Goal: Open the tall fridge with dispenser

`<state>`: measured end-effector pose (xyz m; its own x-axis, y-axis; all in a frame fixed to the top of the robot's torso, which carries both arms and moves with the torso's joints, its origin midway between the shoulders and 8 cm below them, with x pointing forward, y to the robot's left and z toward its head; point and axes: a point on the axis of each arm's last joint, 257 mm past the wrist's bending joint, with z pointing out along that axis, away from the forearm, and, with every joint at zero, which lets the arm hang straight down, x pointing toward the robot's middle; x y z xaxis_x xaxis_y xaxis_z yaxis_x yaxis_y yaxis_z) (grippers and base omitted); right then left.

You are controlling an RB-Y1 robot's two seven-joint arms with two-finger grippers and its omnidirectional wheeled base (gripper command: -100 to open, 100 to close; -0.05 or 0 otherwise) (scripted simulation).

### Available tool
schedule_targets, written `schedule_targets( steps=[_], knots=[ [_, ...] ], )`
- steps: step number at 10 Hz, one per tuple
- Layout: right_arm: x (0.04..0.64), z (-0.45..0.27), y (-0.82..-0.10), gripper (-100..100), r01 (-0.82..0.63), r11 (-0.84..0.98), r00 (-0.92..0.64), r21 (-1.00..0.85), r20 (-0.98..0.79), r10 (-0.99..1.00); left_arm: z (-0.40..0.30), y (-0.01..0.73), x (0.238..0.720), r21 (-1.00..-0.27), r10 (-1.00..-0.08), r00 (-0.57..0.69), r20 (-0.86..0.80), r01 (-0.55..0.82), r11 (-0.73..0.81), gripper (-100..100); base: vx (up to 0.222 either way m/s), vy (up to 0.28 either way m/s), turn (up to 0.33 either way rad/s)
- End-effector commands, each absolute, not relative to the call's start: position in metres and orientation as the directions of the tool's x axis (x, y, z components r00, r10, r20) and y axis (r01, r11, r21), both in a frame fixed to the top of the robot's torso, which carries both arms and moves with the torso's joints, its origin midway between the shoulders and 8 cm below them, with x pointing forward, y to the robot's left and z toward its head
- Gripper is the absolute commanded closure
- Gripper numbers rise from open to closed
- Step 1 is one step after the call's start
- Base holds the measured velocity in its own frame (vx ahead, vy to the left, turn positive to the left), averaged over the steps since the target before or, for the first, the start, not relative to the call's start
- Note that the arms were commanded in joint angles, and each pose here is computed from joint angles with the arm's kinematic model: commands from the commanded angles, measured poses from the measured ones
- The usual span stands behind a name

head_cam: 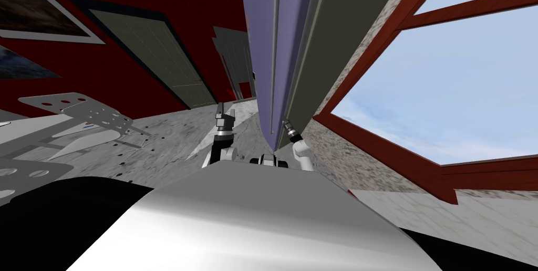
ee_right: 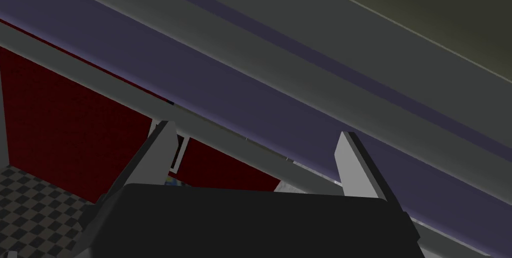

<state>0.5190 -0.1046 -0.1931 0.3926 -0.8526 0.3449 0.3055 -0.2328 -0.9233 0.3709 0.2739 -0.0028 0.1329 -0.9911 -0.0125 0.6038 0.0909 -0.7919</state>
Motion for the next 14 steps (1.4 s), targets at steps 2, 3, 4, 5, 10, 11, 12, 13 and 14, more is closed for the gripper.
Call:
schedule_targets(
  steps=[2, 3, 4, 5, 10, 11, 12, 13, 14],
  knots=[
    [0.524, -0.17, -0.091, -100, 0.353, -0.206, 0.396, -0.913, 0.345, -0.851, -0.003, 0.274, 0.371, -0.792, -0.991, 0.133, -0.012, 0.604, 0.091, 0, 0.003, 0.007, -0.019],
    [0.524, -0.167, -0.083, -100, 0.353, -0.167, 0.405, -0.921, 0.311, -0.86, -0.003, 0.274, 0.371, -0.792, -0.991, 0.133, -0.012, 0.604, 0.091, 0, -0.005, -0.007, -0.007],
    [0.524, -0.167, -0.083, -100, 0.353, -0.167, 0.405, -0.921, 0.311, -0.86, -0.003, 0.274, 0.371, -0.792, -0.991, 0.133, -0.013, 0.604, 0.091, 0, -0.003, -0.011, 0.042],
    [0.524, -0.167, -0.083, -100, 0.353, -0.167, 0.405, -0.921, 0.311, -0.86, -0.003, 0.274, 0.371, -0.792, -0.991, 0.133, -0.012, 0.604, 0.091, 0, -0.009, -0.018, -0.021],
    [0.524, -0.167, -0.083, -100, 0.353, -0.167, 0.405, -0.921, 0.311, -0.86, -0.003, 0.274, 0.371, -0.792, -0.991, 0.133, -0.012, 0.604, 0.091, 0, -0.001, 0.004, -0.003],
    [0.524, -0.167, -0.083, -100, 0.353, -0.167, 0.405, -0.921, 0.311, -0.86, -0.003, 0.274, 0.371, -0.792, -0.991, 0.133, -0.012, 0.604, 0.091, 0, 0.017, 0.006, 0.002],
    [0.524, -0.167, -0.083, -100, 0.353, -0.167, 0.405, -0.921, 0.311, -0.86, -0.003, 0.274, 0.371, -0.792, -0.991, 0.133, -0.012, 0.604, 0.091, 0, 0.002, -0.005, -0.04],
    [0.521, -0.2, -0.109, -100, 0.298, -0.222, 0.398, -0.928, 0.332, -0.855, -0.003, 0.274, 0.371, -0.792, -0.991, 0.133, -0.013, 0.604, 0.091, 0, -0.02, -0.015, -0.039],
    [0.521, -0.203, -0.116, -100, 0.298, -0.245, 0.397, -0.923, 0.353, -0.847, -0.003, 0.274, 0.371, -0.792, -0.991, 0.133, -0.012, 0.604, 0.091, 0, -0.012, -0.007, -0.007]
  ],
)
